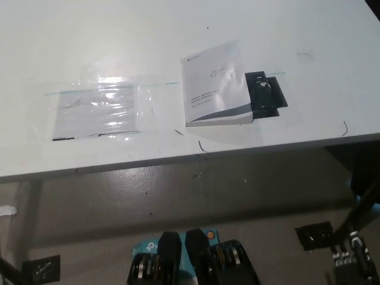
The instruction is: The robot uses its right hand to slide under the cover of the book kept in the middle of the desk and open it
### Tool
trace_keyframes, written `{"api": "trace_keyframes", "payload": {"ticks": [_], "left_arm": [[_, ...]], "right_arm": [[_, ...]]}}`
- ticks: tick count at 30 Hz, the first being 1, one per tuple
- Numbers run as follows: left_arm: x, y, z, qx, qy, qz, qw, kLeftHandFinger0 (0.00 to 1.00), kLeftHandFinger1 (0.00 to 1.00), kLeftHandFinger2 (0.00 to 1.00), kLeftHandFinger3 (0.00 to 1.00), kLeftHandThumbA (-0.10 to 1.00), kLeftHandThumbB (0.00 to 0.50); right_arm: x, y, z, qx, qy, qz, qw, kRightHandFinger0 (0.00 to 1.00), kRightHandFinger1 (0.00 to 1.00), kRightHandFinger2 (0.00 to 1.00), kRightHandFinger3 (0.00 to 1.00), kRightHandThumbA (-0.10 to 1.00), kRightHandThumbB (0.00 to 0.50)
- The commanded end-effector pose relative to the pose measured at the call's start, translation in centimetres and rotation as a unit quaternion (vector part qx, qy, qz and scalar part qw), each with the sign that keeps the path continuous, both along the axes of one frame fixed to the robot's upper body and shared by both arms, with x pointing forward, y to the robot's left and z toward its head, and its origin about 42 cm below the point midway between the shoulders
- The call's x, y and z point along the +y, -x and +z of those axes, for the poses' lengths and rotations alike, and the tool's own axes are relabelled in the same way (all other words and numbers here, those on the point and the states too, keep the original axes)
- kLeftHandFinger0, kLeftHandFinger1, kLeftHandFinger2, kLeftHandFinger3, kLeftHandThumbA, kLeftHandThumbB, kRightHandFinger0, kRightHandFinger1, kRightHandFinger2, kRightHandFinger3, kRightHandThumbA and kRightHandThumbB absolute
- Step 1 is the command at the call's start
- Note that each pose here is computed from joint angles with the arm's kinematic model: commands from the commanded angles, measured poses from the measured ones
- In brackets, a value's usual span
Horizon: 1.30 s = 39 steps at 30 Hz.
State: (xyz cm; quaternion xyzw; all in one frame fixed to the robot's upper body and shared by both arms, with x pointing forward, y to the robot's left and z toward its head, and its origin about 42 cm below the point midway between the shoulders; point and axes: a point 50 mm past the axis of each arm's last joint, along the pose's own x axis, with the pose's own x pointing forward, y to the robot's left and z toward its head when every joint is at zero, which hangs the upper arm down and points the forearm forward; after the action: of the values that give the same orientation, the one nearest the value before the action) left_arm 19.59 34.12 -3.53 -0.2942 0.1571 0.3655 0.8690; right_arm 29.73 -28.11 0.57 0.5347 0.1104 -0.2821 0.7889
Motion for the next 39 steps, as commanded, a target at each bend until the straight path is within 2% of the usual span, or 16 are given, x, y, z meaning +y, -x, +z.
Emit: {"api": "trace_keyframes", "payload": {"ticks": [1,4,7,8,9,13,16,19,21,22,24,25,27,31,33,39], "left_arm": [[0.7,-0.9,0.8,-0.063,0.015,0.036,0.997,0.85,0.74,0.80,0.84,0.91,0.193],[0.6,-1.0,0.8,-0.066,0.016,0.039,0.997,0.87,0.76,0.83,0.86,0.91,0.178],[0.5,-1.4,0.9,-0.068,0.019,0.038,0.997,0.88,0.76,0.82,0.87,0.91,0.216],[0.6,-1.4,0.9,-0.069,0.019,0.037,0.997,0.88,0.77,0.83,0.88,0.91,0.225],[0.6,-1.5,0.9,-0.069,0.014,0.034,0.997,0.87,0.76,0.83,0.88,0.92,0.217],[0.6,-1.5,0.8,-0.072,0.015,0.033,0.997,0.90,0.78,0.85,0.89,0.95,0.197],[0.8,-1.6,1.0,-0.069,0.015,0.039,0.997,0.90,0.75,0.81,0.88,0.93,0.197],[0.8,-1.6,0.9,-0.073,0.014,0.032,0.997,0.91,0.75,0.81,0.90,0.95,0.198],[0.8,-1.6,0.9,-0.071,0.022,0.042,0.996,0.90,0.75,0.80,0.89,0.91,0.219],[0.8,-1.6,0.9,-0.073,0.026,0.038,0.996,0.93,0.78,0.82,0.90,0.93,0.211],[0.9,-1.6,0.9,-0.070,0.020,0.038,0.997,0.93,0.77,0.81,0.89,0.94,0.197],[0.9,-1.6,0.9,-0.071,0.020,0.037,0.997,0.92,0.77,0.81,0.89,0.94,0.191],[0.8,-1.5,0.9,-0.070,0.023,0.039,0.997,0.89,0.77,0.82,0.89,0.93,0.217],[0.9,-1.3,0.9,-0.081,0.028,0.035,0.996,0.95,0.81,0.88,0.94,0.95,0.206],[0.9,-1.3,0.9,-0.078,0.029,0.038,0.996,0.94,0.80,0.86,0.92,0.96,0.194],[0.9,-2.1,1.2,-0.076,0.029,0.031,0.996,0.91,0.78,0.84,0.92,0.94,0.204]], "right_arm": [[-0.5,-2.2,6.6,-0.117,-0.074,-0.051,0.989,0.90,0.97,1.00,1.00,1.00,0.256],[-1.0,-2.4,9.4,-0.152,-0.075,-0.056,0.984,0.86,0.97,1.00,1.00,1.00,0.226],[-1.6,-2.8,12.4,-0.197,-0.062,-0.055,0.977,0.95,1.00,1.00,1.00,1.00,0.206],[-1.8,-2.9,13.5,-0.209,-0.055,-0.054,0.975,0.90,0.99,1.00,1.00,1.00,0.266],[-1.9,-3.0,14.4,-0.215,-0.056,-0.057,0.973,0.95,1.00,1.00,1.00,1.00,0.213],[-2.4,-3.7,18.0,-0.236,-0.048,-0.065,0.968,0.90,1.00,1.00,1.00,1.00,0.199],[-2.4,-4.3,20.1,-0.253,-0.045,-0.063,0.964,0.90,0.97,1.00,1.00,1.00,0.211],[-2.4,-4.7,21.6,-0.256,-0.041,-0.060,0.964,0.88,0.97,1.00,1.00,1.00,0.198],[-2.2,-5.9,23.4,-0.285,-0.021,-0.037,0.958,0.95,1.00,1.00,1.00,1.00,0.221],[-2.2,-6.5,23.8,-0.292,-0.007,-0.032,0.956,0.95,1.00,1.00,1.00,1.00,0.252],[-2.2,-7.6,24.8,-0.292,-0.002,-0.027,0.956,0.95,1.00,1.00,1.00,1.00,0.308],[-2.2,-7.9,25.1,-0.294,-0.003,-0.024,0.956,0.99,1.00,1.00,1.00,1.00,0.306],[-1.8,-9.4,26.4,-0.297,0.000,-0.010,0.955,0.98,0.99,1.00,1.00,1.00,0.280],[-0.1,-12.4,27.6,-0.299,-0.007,0.023,0.954,0.98,1.00,1.00,1.00,1.00,0.253],[1.0,-13.8,27.7,-0.301,-0.007,0.045,0.952,1.00,1.00,1.00,1.00,1.00,0.214],[4.3,-15.9,27.0,-0.282,-0.024,0.088,0.955,0.95,1.00,1.00,1.00,1.00,0.216]]}}
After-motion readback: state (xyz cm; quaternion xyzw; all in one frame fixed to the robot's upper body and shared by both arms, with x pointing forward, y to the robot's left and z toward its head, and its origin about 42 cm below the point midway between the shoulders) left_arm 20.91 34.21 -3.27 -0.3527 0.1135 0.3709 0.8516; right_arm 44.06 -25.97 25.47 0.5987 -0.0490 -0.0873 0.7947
